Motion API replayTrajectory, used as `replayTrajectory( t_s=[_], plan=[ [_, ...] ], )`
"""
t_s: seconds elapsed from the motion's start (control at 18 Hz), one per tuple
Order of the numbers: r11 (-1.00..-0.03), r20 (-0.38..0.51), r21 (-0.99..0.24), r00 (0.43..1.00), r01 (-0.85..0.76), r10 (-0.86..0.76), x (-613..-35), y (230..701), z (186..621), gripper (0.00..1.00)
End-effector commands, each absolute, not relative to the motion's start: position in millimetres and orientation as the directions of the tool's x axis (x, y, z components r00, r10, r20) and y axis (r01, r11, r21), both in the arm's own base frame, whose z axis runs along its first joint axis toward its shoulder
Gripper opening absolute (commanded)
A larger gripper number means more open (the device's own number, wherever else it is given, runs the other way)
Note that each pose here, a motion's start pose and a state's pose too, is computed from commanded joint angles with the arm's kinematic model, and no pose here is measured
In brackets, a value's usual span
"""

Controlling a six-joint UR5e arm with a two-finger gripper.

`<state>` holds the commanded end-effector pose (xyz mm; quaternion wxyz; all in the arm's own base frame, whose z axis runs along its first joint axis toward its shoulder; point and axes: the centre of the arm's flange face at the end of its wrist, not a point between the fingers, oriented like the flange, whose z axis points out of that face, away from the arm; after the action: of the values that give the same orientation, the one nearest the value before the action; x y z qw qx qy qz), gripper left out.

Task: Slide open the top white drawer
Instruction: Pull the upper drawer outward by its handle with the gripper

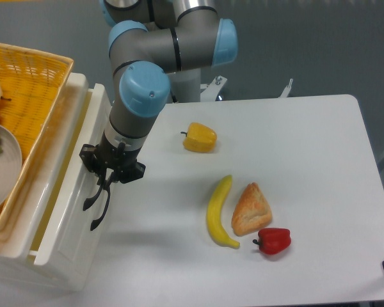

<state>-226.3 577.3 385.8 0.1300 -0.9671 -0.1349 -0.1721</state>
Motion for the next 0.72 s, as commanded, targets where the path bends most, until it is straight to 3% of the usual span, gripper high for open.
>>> replayTrajectory(
  t_s=[0.72],
  plan=[
    [-0.926,0.365,-0.208,0.903,0.315,0.225,-233.9,574.8,387.2,0.13]
  ],
)
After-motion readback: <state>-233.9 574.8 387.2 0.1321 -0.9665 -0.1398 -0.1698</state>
